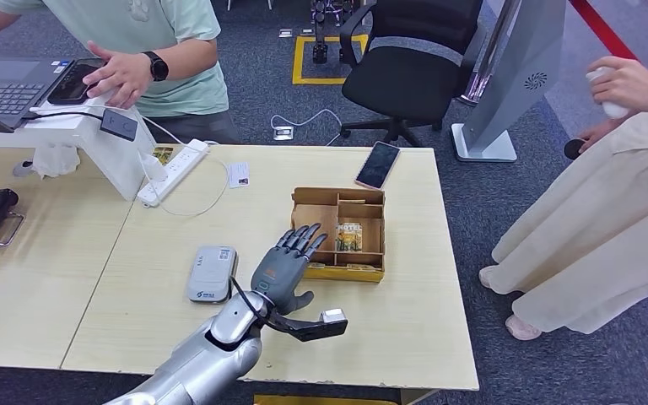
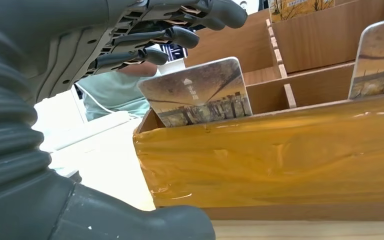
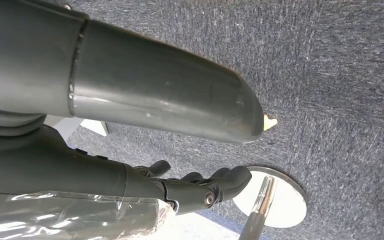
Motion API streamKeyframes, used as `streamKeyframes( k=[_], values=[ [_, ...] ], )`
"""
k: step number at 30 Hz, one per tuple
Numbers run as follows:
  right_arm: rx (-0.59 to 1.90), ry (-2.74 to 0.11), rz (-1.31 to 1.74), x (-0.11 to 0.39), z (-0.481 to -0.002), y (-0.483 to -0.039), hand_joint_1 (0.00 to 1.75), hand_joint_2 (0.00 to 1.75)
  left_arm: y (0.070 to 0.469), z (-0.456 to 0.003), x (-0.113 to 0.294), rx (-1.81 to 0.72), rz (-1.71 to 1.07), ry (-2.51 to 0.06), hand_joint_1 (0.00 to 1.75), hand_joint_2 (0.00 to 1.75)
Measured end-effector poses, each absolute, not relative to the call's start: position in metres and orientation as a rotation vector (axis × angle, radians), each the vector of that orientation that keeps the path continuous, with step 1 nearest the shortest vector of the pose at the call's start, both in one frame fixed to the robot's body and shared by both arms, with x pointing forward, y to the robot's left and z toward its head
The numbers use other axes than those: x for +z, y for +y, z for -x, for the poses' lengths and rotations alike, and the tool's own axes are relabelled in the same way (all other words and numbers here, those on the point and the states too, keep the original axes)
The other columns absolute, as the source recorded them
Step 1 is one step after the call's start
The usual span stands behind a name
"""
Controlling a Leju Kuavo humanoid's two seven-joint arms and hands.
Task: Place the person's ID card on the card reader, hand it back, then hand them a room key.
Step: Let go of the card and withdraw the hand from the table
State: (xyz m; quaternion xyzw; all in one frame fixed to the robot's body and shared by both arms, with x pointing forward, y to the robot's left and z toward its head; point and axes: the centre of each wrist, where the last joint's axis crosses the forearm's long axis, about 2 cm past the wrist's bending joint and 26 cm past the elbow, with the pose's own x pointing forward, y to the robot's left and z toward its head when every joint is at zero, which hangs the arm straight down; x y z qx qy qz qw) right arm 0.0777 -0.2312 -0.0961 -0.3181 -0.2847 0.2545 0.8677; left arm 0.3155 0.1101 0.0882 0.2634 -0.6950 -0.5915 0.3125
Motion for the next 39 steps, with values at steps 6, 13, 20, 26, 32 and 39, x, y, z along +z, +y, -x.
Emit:
streamKeyframes(
  k=[6,13,20,26,32,39],
  values=[
    [0.523,-0.592,0.667,-0.096,-0.078,-0.231,0.0,0.0,0.11,-0.317,0.09,-1.546,-0.691,-1.854,0.0,1.75],
    [0.521,-0.593,0.667,-0.096,-0.078,-0.232,0.0,0.0,0.109,-0.319,0.094,-1.519,-0.671,-1.88,0.0,1.75],
    [0.524,-0.595,0.667,-0.096,-0.078,-0.231,0.0,0.0,0.108,-0.321,0.1,-1.481,-0.646,-1.908,0.0,1.75],
    [0.519,-0.594,0.667,-0.096,-0.078,-0.231,0.0,0.0,0.108,-0.321,0.101,-1.484,-0.652,-1.913,0.0,1.75],
    [0.521,-0.594,0.665,-0.096,-0.078,-0.231,0.0,0.0,0.108,-0.321,0.101,-1.492,-0.665,-1.916,0.0,1.75],
    [0.523,-0.595,0.665,-0.096,-0.078,-0.231,0.0,0.0,0.108,-0.321,0.101,-1.497,-0.675,-1.912,0.04,1.75]
  ],
)
